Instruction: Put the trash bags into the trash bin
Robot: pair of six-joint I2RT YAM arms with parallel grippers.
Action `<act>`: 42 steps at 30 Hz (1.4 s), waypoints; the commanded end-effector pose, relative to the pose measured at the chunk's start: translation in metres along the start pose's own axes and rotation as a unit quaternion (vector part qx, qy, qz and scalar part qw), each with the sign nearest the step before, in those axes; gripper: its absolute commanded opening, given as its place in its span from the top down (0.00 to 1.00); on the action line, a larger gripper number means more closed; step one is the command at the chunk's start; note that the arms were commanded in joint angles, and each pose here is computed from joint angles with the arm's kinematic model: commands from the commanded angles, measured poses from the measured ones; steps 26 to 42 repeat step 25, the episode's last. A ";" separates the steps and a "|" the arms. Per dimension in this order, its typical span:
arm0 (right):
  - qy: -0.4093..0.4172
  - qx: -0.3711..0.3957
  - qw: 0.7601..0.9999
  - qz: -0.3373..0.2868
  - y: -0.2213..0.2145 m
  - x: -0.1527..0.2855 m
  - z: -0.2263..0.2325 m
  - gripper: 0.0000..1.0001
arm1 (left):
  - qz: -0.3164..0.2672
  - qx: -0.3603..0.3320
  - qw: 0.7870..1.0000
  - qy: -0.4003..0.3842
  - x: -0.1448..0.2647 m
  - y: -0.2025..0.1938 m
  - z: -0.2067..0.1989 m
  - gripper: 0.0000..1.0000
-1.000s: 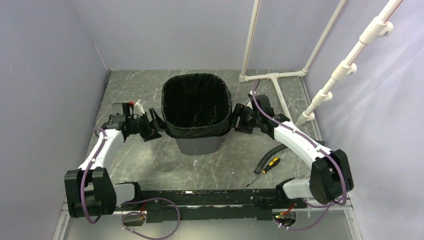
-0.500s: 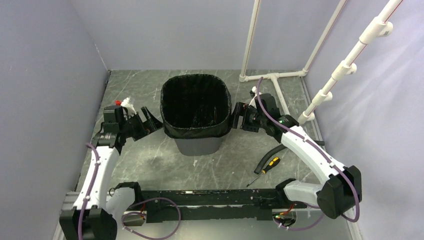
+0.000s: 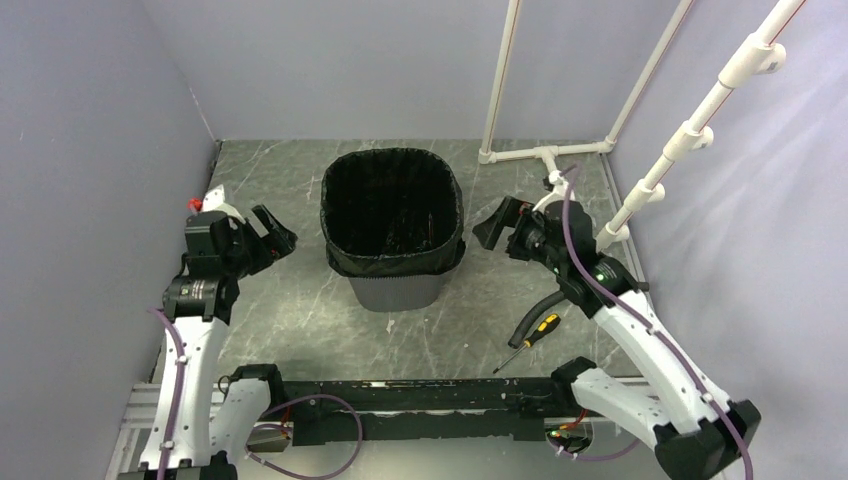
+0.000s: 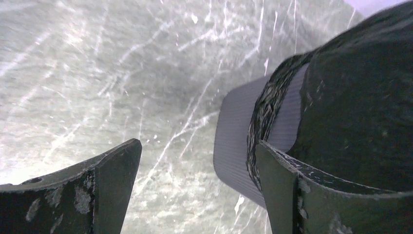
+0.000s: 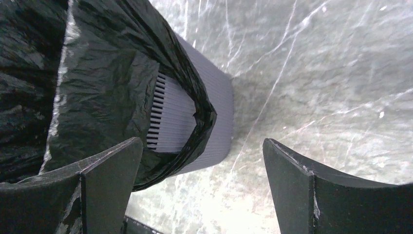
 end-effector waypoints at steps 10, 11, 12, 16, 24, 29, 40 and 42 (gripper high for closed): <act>-0.050 0.043 0.990 -0.127 0.022 0.041 -0.024 0.00 | -0.113 0.003 0.992 0.054 0.041 0.049 -0.003 0.07; -0.049 0.045 0.990 -0.127 0.022 0.042 -0.024 0.00 | -0.114 -0.001 0.992 0.051 0.043 0.050 -0.004 0.07; -0.048 0.048 0.990 -0.125 0.022 0.043 -0.024 0.00 | -0.116 -0.005 0.992 0.049 0.044 0.051 -0.005 0.07; -0.051 0.034 0.991 -0.116 0.024 0.044 -0.020 0.00 | -0.115 -0.010 0.992 0.046 0.044 0.052 -0.006 0.07; -0.081 0.019 0.990 -0.114 0.031 0.041 -0.021 0.00 | -0.112 -0.015 0.993 0.041 0.042 0.050 -0.006 0.07; -0.086 0.021 0.989 -0.114 0.032 0.041 -0.021 0.00 | -0.113 -0.016 0.993 0.042 0.042 0.050 -0.005 0.07; -0.086 0.021 0.989 -0.114 0.032 0.041 -0.021 0.00 | -0.113 -0.016 0.993 0.042 0.042 0.050 -0.005 0.07; -0.086 0.021 0.989 -0.114 0.032 0.041 -0.021 0.00 | -0.113 -0.016 0.993 0.042 0.042 0.050 -0.005 0.07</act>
Point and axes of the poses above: each gripper's point midway between its finger pads, its own x axis back along the fingers, its own z axis along the line the jaws close on, y = z × x, the point moved 5 cm from there along x, back along the fingers, and after that the axes turned 3 degrees about -x, right-handed, at the moved point
